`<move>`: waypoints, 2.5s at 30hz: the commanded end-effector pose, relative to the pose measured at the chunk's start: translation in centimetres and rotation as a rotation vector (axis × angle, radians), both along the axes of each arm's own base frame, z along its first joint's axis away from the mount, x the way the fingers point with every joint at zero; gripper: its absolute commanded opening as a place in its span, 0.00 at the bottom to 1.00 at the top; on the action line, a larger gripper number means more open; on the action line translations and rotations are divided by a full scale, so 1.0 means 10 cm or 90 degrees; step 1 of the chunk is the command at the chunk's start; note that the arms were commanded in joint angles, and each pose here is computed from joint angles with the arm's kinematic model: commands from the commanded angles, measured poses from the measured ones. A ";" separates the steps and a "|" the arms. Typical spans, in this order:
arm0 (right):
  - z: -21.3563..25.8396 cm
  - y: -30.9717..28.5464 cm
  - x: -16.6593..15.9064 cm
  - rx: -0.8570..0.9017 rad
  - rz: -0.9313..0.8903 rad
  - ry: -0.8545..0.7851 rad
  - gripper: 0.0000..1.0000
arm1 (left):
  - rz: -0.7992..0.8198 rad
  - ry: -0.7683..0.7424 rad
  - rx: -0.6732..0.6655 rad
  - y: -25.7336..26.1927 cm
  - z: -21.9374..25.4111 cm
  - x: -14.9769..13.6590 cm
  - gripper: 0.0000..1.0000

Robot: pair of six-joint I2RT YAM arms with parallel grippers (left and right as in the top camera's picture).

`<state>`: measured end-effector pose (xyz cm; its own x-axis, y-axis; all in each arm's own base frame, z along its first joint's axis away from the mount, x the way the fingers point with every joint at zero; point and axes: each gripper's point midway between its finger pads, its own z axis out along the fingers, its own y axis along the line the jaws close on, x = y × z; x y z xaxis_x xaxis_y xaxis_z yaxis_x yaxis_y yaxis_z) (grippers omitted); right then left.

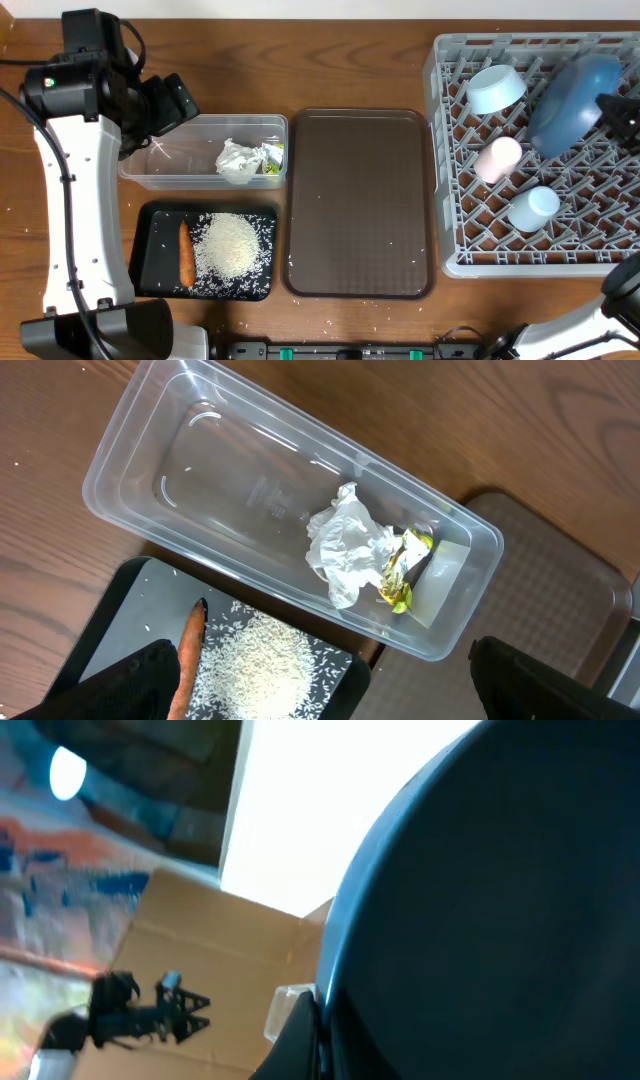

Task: Sort waste into correct bins and load items into the dishwasher rack
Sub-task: 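Lift blue plate with right gripper and stand it in the rack, then release plate and raise right gripper out of the rack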

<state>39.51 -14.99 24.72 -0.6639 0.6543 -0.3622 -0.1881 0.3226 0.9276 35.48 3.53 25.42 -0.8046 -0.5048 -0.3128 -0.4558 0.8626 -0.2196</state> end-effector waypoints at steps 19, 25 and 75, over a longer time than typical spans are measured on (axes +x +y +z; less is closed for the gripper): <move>-0.93 -1.30 -0.70 -0.055 -0.326 0.385 0.34 | -0.004 -0.003 0.012 0.04 0.02 0.00 0.95; -0.81 -1.21 -0.63 -0.091 -0.312 0.364 0.44 | -0.004 -0.003 0.012 0.04 0.02 0.00 0.95; -0.22 2.27 0.18 -0.713 0.050 0.147 0.99 | -0.004 -0.003 0.012 0.04 0.02 0.00 0.95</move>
<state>41.53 7.82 21.08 -0.8366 -0.0002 -0.5479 -0.0999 0.9833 0.1522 35.48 3.53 25.43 -0.8045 -0.5047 -0.3131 -0.4557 0.8626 -0.2197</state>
